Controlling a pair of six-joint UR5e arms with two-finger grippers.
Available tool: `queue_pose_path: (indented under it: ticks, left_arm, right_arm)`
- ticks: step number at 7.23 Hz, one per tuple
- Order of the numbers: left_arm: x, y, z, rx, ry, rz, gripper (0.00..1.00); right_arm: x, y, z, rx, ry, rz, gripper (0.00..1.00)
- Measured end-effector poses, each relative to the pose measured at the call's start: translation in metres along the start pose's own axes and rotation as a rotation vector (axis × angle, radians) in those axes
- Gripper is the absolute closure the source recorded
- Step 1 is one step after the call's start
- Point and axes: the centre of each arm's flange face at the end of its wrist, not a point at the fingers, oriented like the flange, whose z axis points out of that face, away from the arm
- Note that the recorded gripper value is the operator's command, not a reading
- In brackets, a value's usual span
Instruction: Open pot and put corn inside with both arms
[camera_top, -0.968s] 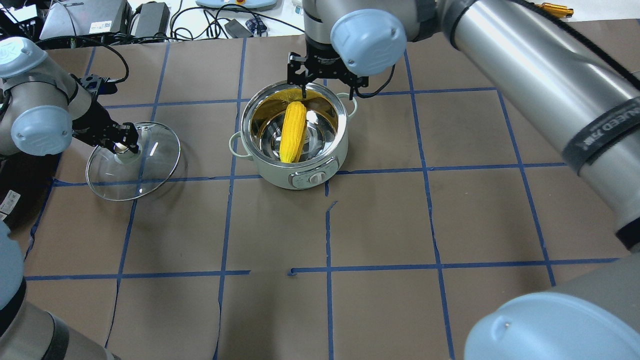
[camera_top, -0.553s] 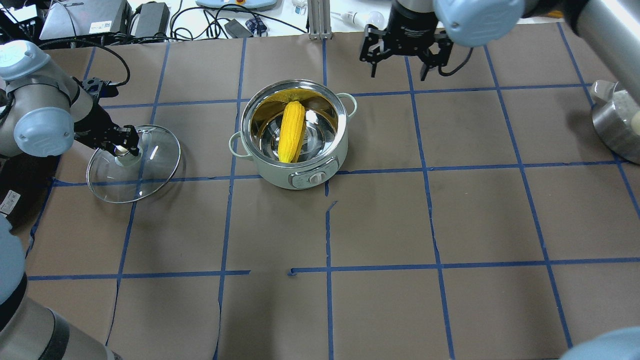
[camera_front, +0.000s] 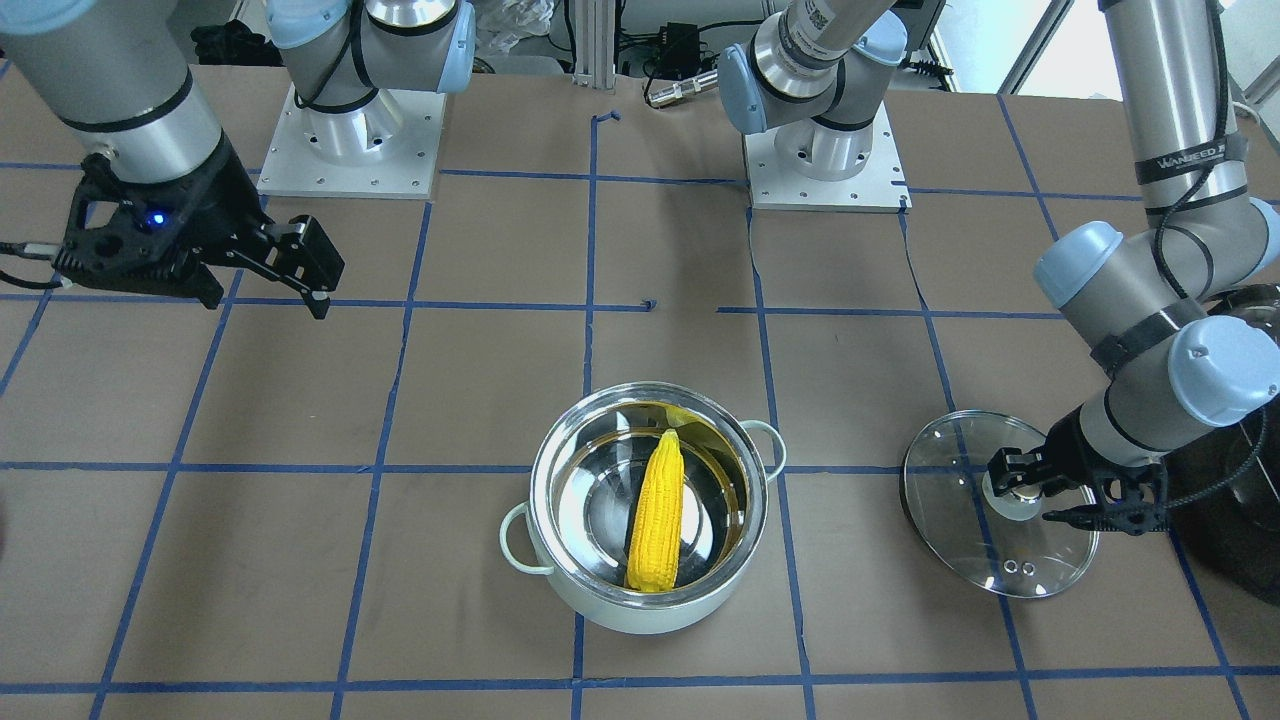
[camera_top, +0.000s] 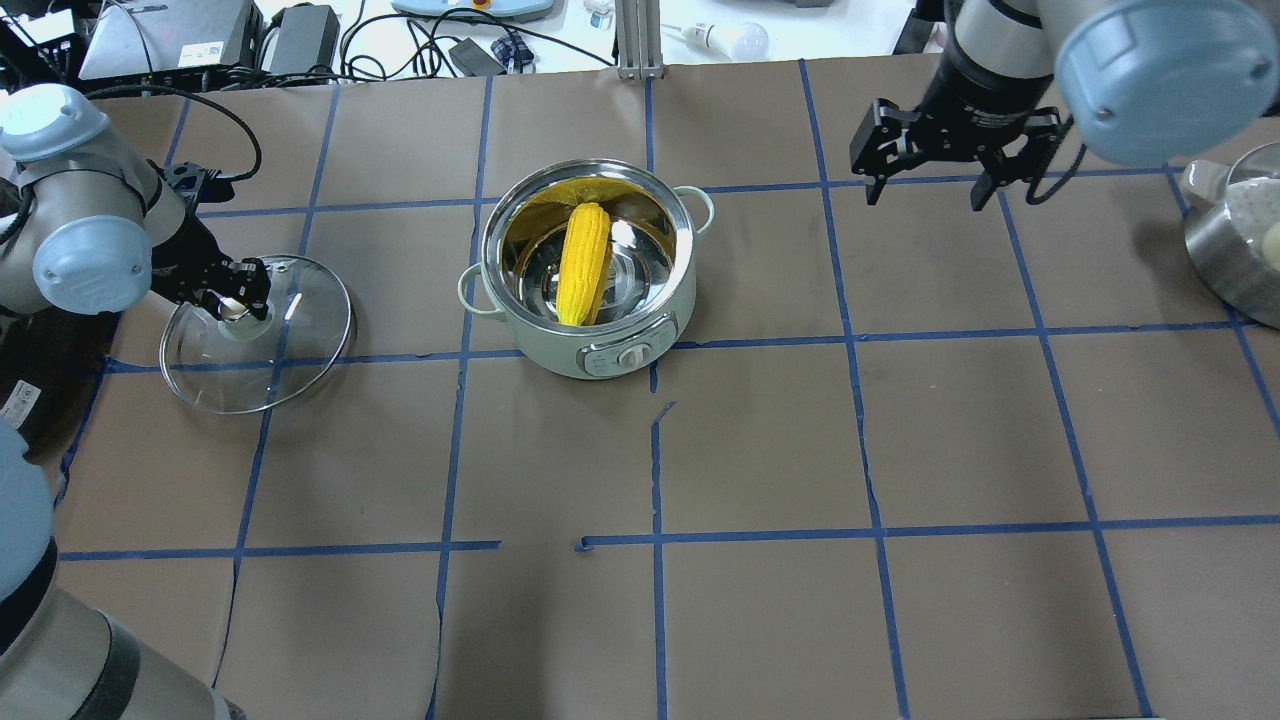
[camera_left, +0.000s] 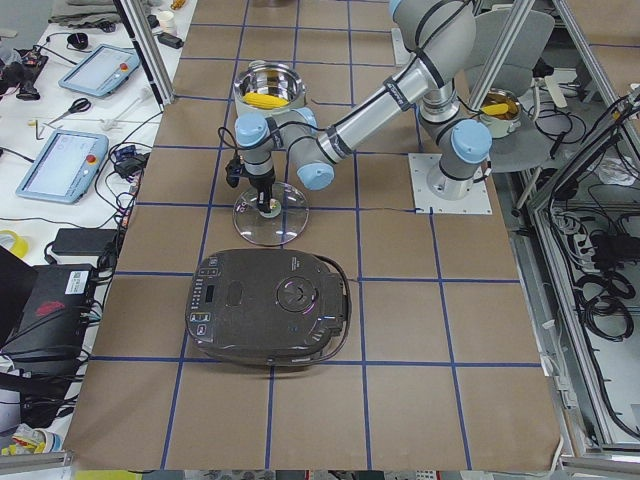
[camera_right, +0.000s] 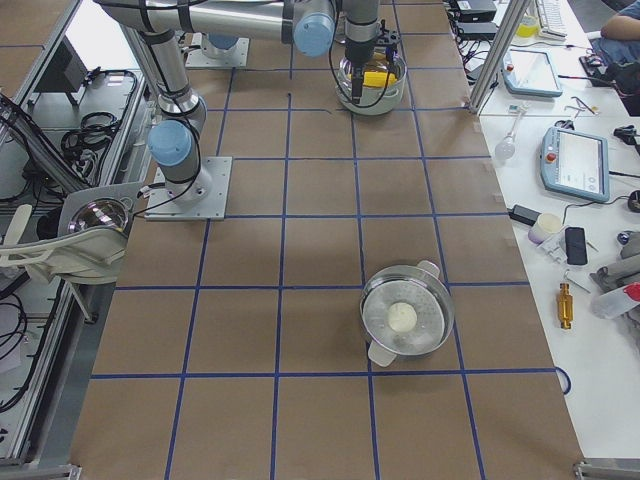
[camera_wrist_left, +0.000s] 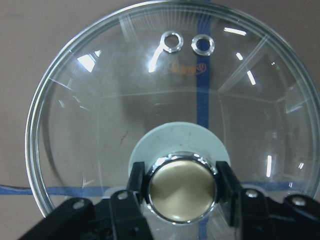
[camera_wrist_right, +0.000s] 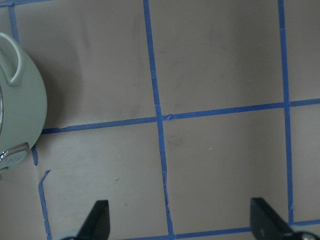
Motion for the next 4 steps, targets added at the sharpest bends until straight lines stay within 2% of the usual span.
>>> queue_pose_path:
  ticks: [2, 3, 4]
  left_arm:
    - [0.007, -0.005, -0.015, 0.031, -0.009, 0.003, 0.32]
    - [0.027, -0.008, -0.044, 0.054, -0.021, 0.026, 0.33]
    - [0.063, -0.008, -0.088, 0.061, -0.026, 0.044, 0.33]
  right_arm:
    - [0.001, 0.018, -0.011, -0.005, 0.001, 0.000, 0.00]
    - [-0.002, 0.022, -0.010, -0.016, -0.001, -0.005, 0.00]
    - [-0.005, 0.025, -0.009, -0.022, -0.003, -0.012, 0.00]
